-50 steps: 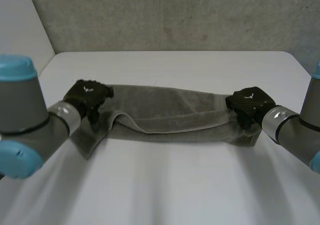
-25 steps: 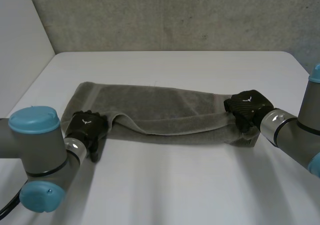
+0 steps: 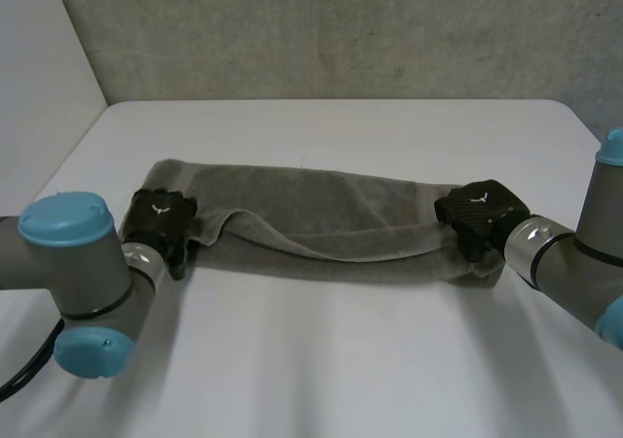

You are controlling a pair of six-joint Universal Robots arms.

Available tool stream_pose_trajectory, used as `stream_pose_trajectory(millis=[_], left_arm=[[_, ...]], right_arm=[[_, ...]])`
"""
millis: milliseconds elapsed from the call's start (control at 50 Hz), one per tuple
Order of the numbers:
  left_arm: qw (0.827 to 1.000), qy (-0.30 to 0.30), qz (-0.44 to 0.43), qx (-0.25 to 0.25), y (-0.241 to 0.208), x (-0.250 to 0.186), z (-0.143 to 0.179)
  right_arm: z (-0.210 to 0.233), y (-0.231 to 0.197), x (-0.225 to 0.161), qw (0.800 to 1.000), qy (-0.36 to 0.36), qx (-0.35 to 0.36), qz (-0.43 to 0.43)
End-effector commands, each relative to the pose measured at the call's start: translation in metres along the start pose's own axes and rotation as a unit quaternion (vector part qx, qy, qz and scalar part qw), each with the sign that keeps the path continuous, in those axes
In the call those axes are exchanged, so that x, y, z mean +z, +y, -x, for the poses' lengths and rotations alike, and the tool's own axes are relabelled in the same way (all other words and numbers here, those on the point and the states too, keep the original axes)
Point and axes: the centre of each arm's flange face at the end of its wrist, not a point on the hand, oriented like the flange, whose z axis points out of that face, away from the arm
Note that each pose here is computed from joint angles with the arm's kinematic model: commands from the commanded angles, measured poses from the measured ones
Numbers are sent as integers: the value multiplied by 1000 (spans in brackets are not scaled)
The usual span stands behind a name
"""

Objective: Fold the towel.

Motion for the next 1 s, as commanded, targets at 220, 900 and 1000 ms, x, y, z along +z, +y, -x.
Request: stream_pose_trajectory(millis=[220, 900, 1000], left_arm=[[1000, -23, -6, 3, -3, 11, 16], [988, -76, -135, -24, -90, -20, 86], [979, -82, -173, -75, -123, -39, 107]], right_arm=[[1, 1, -1, 1000, -1, -1, 2], [-37, -72, -39, 994, 58, -25, -84], [-66, -97, -59, 993, 83, -25, -85]])
